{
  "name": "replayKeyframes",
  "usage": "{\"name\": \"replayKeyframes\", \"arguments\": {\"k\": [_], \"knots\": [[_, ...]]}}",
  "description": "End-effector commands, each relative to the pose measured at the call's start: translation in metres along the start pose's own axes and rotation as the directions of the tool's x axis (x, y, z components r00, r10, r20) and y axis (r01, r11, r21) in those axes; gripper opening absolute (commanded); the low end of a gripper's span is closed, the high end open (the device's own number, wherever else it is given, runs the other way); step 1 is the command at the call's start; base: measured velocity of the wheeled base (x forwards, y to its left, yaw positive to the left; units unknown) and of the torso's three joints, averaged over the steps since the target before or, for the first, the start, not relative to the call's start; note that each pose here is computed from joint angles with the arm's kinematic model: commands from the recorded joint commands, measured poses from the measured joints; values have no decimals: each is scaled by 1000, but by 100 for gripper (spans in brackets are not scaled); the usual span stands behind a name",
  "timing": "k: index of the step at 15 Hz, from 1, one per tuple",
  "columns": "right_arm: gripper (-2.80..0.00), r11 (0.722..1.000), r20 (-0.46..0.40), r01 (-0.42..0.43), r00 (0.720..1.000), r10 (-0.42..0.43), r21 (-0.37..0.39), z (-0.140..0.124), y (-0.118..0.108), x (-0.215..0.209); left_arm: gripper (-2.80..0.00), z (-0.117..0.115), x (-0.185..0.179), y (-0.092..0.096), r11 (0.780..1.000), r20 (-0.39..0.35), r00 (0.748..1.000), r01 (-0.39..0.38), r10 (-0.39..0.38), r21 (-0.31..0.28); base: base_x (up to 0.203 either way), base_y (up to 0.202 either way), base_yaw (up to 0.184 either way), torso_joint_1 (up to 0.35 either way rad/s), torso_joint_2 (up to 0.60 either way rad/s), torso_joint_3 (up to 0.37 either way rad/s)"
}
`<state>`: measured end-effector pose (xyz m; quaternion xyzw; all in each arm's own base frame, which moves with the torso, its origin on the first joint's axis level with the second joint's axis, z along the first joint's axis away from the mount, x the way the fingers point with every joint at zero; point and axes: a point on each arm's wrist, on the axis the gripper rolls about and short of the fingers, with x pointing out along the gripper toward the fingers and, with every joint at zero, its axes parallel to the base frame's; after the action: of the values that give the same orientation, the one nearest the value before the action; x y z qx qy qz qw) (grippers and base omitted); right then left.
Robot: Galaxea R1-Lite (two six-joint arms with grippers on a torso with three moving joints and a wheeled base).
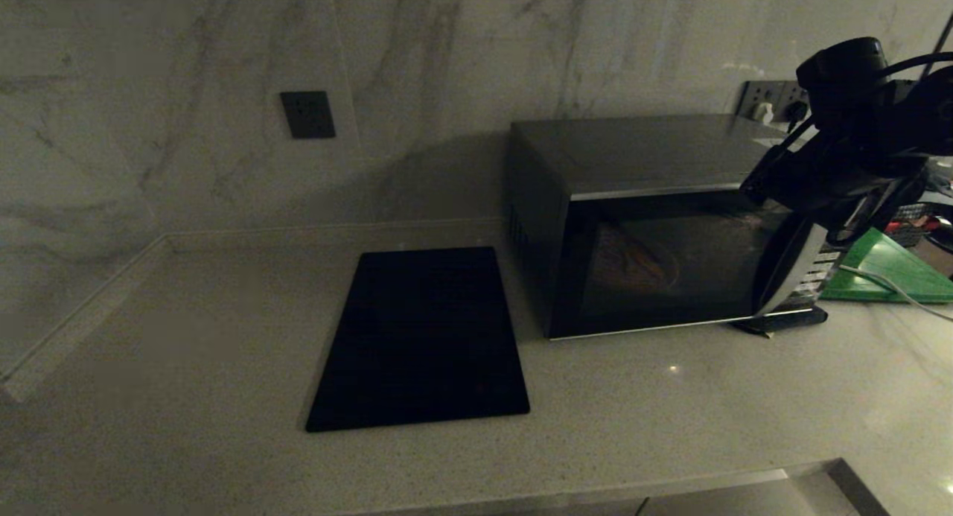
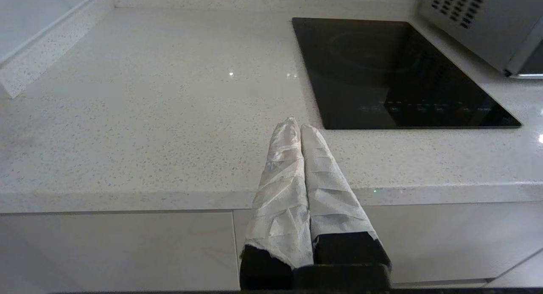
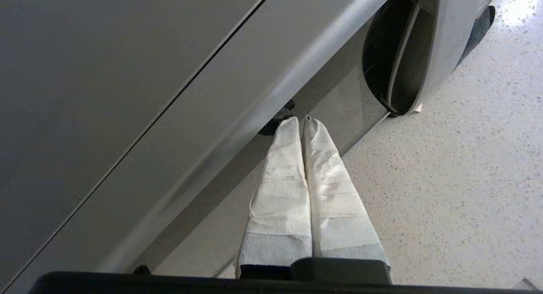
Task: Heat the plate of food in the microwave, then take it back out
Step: Close the microwave oven, then open the microwave oven
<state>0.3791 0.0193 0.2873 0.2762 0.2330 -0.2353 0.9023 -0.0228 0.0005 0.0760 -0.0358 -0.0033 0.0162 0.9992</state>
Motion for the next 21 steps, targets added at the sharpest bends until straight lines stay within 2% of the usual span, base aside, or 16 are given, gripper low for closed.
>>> {"name": "replayKeyframes", "arguments": {"k": [1,6,10,13,17,19,21], "knots": [[-280,1000,-9,10,1000,-10,-2,-2,-1,1,-280,0,0,0,1000,-1,1000,-1,1,-1,0,0,0,0,0,0],[-280,1000,11,-12,1000,12,7,4,-3,-15,-280,0,0,0,1000,-1,1000,-1,1,-1,0,0,0,0,0,0],[-280,999,-1,-1,1000,1,-42,1,-24,-50,-280,0,0,0,1000,-1,1000,-1,1,-1,0,0,0,0,0,0],[-280,998,5,4,1000,-3,-70,-3,-51,-88,-280,0,0,0,1000,-1,1000,-1,1,-1,0,0,0,0,0,0],[-280,992,64,-21,997,29,-123,-15,-101,-160,-280,0,0,0,1000,-1,1000,-1,1,-1,0,0,0,0,0,0],[-280,995,110,52,993,-42,-90,-14,-131,-172,-280,0,0,0,1000,-1,1000,-1,1,-1,0,0,0,0,0,0],[-280,992,148,125,981,-126,13,1,-156,-173,-280,0,0,0,1000,-1,1000,-1,1,-1,0,0,0,0,0,0]]}}
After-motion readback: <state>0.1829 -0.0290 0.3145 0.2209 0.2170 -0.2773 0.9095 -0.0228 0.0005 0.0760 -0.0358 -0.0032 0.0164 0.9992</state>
